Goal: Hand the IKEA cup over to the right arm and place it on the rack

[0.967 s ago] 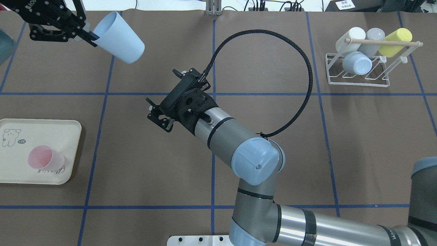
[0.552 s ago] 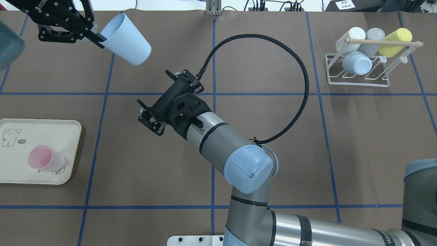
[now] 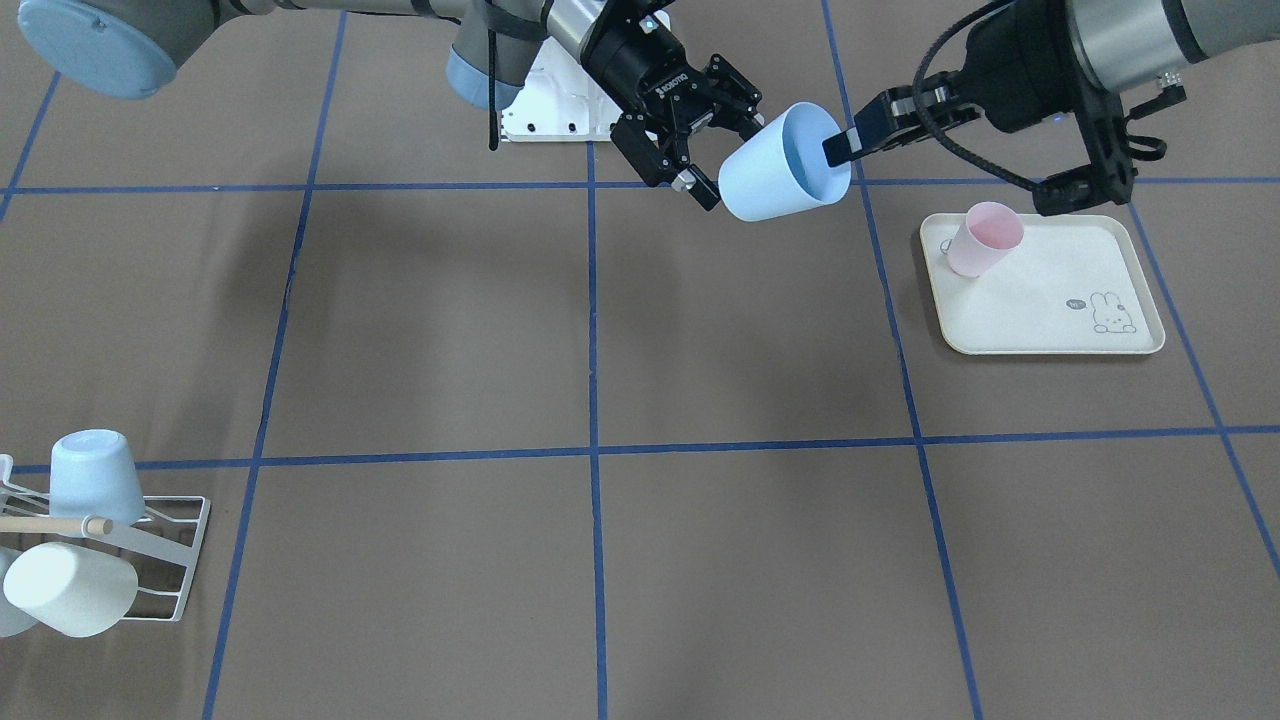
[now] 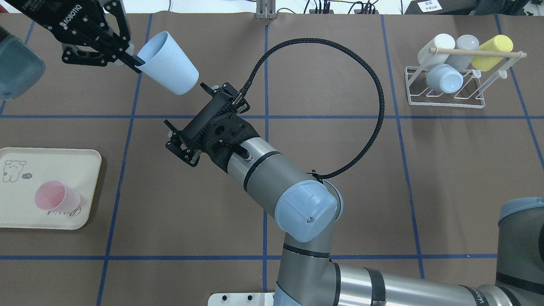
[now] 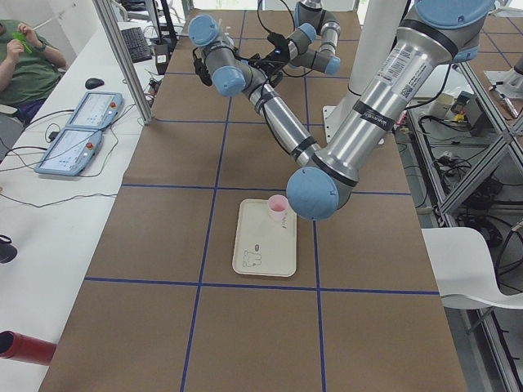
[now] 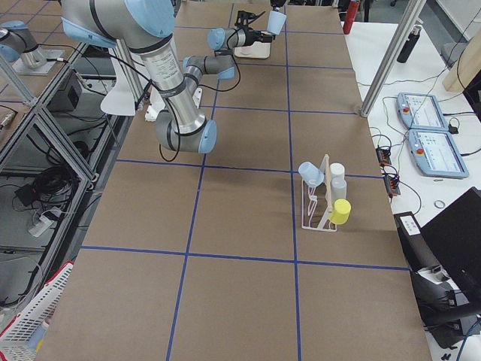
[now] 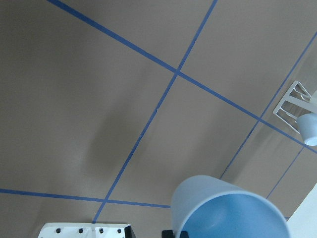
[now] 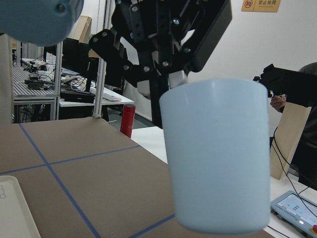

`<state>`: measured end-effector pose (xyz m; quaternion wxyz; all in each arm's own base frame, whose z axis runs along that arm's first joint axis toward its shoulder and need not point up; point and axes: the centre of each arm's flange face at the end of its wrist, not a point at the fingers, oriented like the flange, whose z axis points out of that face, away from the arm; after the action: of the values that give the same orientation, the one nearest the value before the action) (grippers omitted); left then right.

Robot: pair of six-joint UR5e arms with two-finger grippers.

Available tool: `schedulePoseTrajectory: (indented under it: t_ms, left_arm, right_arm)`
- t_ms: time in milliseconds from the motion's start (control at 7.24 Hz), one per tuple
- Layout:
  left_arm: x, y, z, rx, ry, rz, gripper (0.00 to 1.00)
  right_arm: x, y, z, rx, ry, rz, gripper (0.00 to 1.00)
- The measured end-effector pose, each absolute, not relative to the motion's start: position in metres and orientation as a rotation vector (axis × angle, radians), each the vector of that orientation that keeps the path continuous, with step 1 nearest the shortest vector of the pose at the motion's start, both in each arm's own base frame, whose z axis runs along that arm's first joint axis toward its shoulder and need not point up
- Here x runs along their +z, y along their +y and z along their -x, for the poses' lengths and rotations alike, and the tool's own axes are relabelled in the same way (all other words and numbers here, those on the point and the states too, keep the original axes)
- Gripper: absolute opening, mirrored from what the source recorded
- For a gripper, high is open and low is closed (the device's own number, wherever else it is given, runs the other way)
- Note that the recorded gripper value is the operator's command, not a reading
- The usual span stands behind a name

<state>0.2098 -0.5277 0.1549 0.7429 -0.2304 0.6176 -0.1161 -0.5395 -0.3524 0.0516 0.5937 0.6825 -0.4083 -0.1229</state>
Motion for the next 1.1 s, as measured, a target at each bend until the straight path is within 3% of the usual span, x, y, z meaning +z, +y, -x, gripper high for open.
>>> schedulePoseTrajectory:
  t_ms: [1105]
  left_arm:
    - [0.155, -0.527, -0.211, -0.259, 1.351, 0.512, 0.00]
  right_arm:
    - [0.061, -0.356, 0.537, -0.304, -0.908, -1.598, 0.98]
